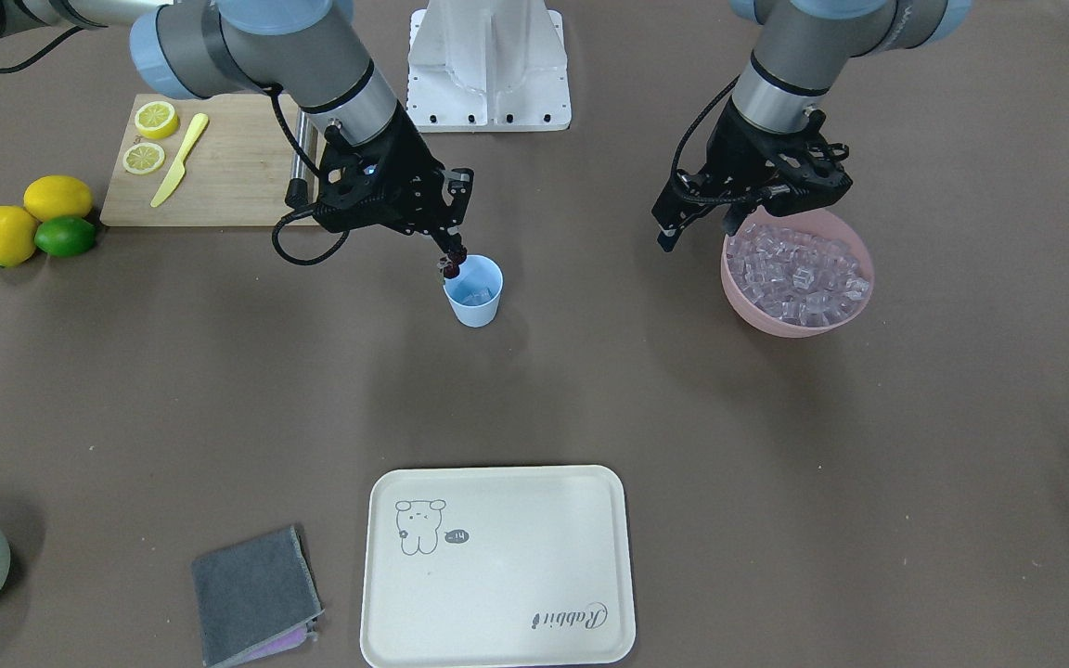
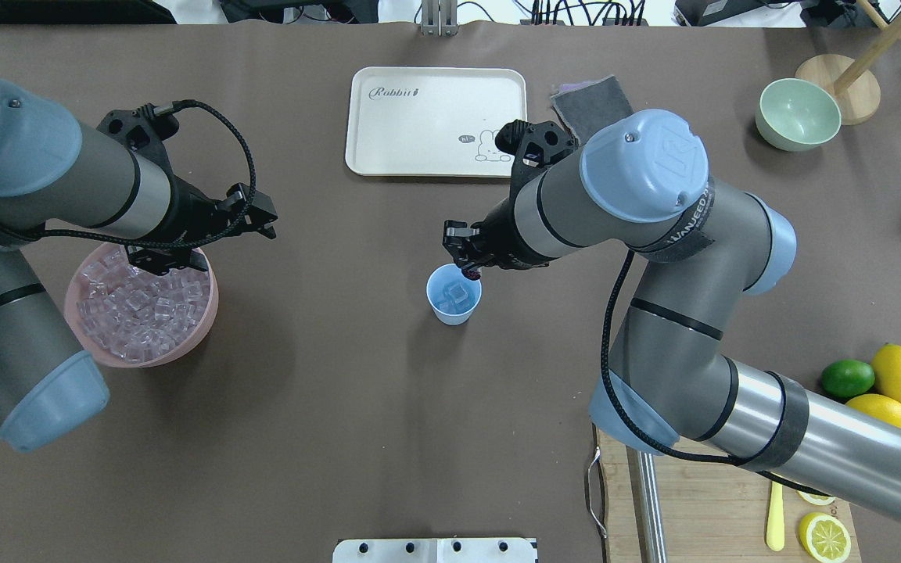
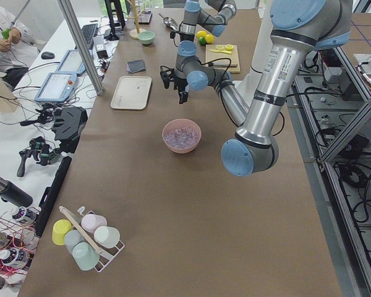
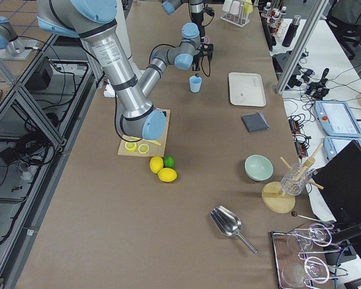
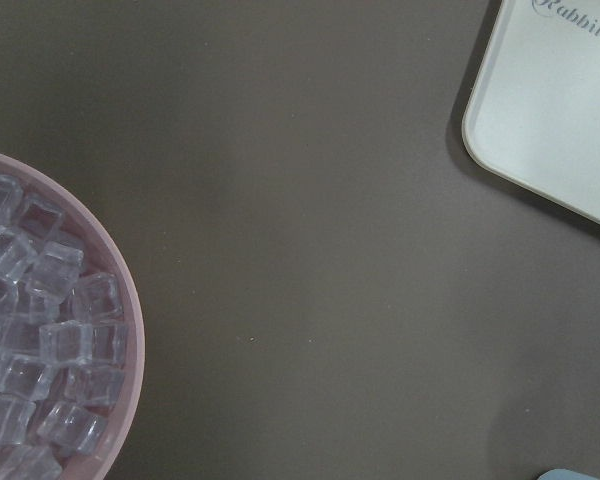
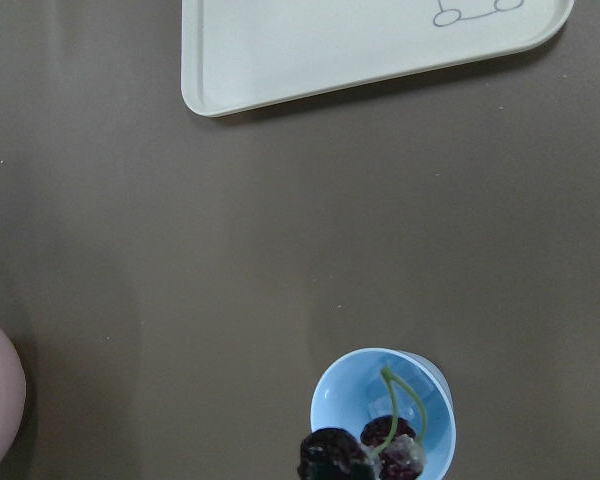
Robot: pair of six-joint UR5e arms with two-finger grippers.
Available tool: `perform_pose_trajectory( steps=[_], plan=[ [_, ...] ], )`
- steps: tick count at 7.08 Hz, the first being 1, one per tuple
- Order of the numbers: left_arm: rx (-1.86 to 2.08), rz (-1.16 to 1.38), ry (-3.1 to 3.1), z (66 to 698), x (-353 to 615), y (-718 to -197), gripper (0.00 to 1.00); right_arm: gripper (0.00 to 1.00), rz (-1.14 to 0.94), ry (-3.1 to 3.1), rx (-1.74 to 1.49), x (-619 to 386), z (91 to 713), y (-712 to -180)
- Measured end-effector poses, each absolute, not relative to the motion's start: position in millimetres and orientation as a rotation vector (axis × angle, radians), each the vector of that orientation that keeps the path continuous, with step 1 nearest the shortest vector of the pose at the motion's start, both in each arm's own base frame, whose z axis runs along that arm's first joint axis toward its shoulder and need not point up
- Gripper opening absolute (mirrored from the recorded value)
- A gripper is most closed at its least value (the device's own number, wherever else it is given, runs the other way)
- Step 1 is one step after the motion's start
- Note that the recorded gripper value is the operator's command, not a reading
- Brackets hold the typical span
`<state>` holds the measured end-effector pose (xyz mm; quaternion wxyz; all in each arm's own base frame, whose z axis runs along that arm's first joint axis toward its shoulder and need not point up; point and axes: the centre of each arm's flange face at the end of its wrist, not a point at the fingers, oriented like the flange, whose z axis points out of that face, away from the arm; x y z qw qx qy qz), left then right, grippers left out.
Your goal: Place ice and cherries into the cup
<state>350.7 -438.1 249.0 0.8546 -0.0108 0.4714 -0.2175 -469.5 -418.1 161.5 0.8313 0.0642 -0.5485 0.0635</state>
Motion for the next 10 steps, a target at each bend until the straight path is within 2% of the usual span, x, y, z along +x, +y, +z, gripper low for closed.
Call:
perform_pose_trajectory(
  steps=[2,3,4,7,9,10],
  plan=[
    [-0.041,-0.492,0.997,247.0,350.6,-438.4,0.98,0.0,0.12,-1.162,0.15,-482.1,159.0,-404.5],
    [-0.047,-0.504,1.0,245.3,350.7,-438.5,0.98,0.25,0.113,-1.16,0.153,-485.3,159.5,-401.6],
    [-0.049,-0.51,1.003,243.2,351.1,-438.4,0.98,0.33,0.109,-1.158,0.153,-488.6,160.4,-400.3],
    [-0.053,-0.51,1.004,242.1,353.4,-438.3,0.98,0.36,0.117,-1.143,0.165,-494.0,164.4,-403.0],
    [-0.055,-0.506,1.004,242.0,355.2,-437.7,0.98,0.5,0.131,-1.134,0.165,-484.5,169.9,-411.7],
    [-0.045,-0.499,1.004,242.3,351.2,-439.4,0.98,0.91,0.143,-1.107,0.154,-462.1,181.3,-428.0]
  ],
)
